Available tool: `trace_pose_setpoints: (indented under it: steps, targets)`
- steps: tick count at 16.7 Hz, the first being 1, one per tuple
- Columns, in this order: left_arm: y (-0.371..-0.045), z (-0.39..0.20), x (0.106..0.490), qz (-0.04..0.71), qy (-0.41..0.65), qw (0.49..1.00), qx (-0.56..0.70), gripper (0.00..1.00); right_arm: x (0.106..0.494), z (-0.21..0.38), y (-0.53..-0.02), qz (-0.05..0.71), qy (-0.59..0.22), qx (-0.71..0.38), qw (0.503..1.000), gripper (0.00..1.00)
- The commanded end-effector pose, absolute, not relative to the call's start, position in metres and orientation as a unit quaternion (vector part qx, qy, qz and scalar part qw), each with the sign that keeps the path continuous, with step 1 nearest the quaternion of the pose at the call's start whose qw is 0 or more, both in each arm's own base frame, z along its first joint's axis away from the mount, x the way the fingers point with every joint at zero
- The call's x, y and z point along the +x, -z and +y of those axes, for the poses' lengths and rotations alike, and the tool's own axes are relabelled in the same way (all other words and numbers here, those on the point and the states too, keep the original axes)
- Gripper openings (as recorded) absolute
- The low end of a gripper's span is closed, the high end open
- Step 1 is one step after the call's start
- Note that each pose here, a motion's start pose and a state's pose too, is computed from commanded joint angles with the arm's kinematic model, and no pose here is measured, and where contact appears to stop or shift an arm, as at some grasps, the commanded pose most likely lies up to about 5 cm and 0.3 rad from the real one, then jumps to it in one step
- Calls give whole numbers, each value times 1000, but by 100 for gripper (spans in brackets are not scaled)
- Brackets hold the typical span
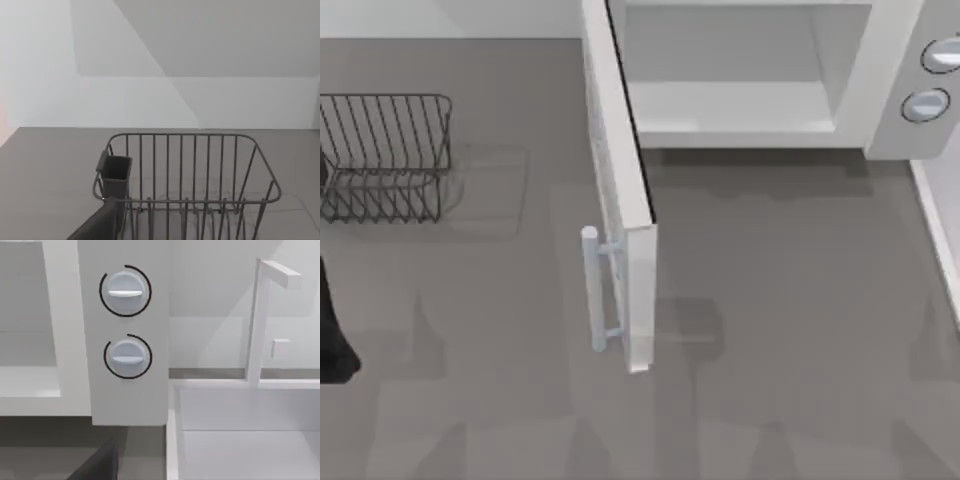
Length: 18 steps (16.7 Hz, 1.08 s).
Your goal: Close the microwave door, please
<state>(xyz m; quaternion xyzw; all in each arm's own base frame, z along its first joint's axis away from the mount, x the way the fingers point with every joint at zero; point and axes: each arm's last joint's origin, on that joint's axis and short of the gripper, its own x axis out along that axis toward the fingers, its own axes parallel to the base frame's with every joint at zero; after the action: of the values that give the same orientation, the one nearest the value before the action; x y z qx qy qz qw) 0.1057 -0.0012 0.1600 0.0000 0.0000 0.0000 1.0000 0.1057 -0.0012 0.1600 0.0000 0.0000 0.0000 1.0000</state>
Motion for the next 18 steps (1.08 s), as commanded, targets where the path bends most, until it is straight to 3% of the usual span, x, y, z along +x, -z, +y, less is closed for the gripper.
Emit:
trace_pose_setpoints:
  steps: [5,11,14,18]
  targets:
    - [-169,-4,106,23,20,999,15,100,106,-1,-160,0,0,0,1000,100]
    - [-213,-20,122,172,128,972,98,100,106,-1,-160,0,0,0,1000,100]
    - [-236,-33,143,278,206,926,153,100,106,-1,-160,0,0,0,1000,100]
    - [-263,-59,184,410,320,826,216,100,106,-1,-160,0,0,0,1000,100]
